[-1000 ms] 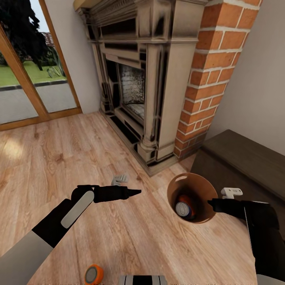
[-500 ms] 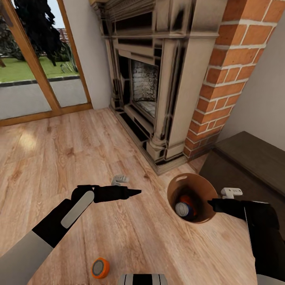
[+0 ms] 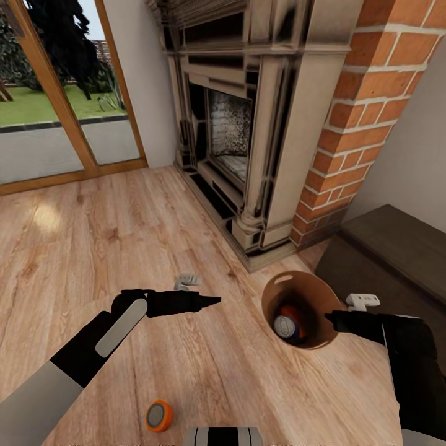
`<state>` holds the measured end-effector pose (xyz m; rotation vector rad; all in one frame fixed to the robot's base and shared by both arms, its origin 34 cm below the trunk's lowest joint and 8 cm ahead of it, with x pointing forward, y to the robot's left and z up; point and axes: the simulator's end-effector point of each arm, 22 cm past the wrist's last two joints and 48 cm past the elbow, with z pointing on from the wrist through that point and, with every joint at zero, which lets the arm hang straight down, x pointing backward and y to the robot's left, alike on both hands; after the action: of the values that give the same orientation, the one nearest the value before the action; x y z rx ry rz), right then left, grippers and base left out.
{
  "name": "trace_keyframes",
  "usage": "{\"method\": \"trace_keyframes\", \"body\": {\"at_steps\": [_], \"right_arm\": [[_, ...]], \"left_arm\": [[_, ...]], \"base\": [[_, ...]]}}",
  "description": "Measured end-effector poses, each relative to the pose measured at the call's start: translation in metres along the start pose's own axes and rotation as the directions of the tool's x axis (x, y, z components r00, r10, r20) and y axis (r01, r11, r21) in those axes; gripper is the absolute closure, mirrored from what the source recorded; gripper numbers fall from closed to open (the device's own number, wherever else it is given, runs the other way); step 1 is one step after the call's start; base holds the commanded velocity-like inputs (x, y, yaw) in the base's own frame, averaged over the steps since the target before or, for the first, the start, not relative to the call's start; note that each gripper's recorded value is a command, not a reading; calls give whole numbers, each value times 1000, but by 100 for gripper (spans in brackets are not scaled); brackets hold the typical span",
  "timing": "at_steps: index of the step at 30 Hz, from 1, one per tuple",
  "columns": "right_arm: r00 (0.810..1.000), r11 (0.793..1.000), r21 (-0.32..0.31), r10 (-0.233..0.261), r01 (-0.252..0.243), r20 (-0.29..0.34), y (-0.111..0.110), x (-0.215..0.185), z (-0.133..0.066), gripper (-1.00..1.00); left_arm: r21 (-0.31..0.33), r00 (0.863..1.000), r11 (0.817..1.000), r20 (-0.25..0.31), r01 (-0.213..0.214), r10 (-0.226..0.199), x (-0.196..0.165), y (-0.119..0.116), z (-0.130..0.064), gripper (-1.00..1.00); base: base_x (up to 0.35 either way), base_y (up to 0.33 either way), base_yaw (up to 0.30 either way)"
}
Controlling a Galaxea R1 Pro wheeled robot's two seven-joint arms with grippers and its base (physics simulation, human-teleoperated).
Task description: Put the three can of soda from the living room inside the tash can in the kitchen.
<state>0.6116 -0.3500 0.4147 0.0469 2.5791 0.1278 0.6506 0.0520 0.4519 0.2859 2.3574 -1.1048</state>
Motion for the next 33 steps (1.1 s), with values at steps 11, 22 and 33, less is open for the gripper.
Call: {"method": "trace_keyframes", "body": {"at_steps": [11, 22, 33], "right_arm": [[1000, 1000, 2, 1, -1, -16, -1, 6, 6, 100], [999, 1000, 4, 3, -3, -34, -2, 12, 13, 100], [999, 1000, 6, -2, 2, -41, -3, 17, 20, 100]], "left_arm": [[-1, 1000, 1000, -11, 13, -13, 6, 6, 5, -100], [-1, 999, 1000, -23, 26, -26, 13, 12, 10, -100], [-2, 999, 999, -33, 39, -39, 19, 17, 14, -100]], "base": [[0, 0, 0], [0, 0, 0], [0, 0, 0]]}}
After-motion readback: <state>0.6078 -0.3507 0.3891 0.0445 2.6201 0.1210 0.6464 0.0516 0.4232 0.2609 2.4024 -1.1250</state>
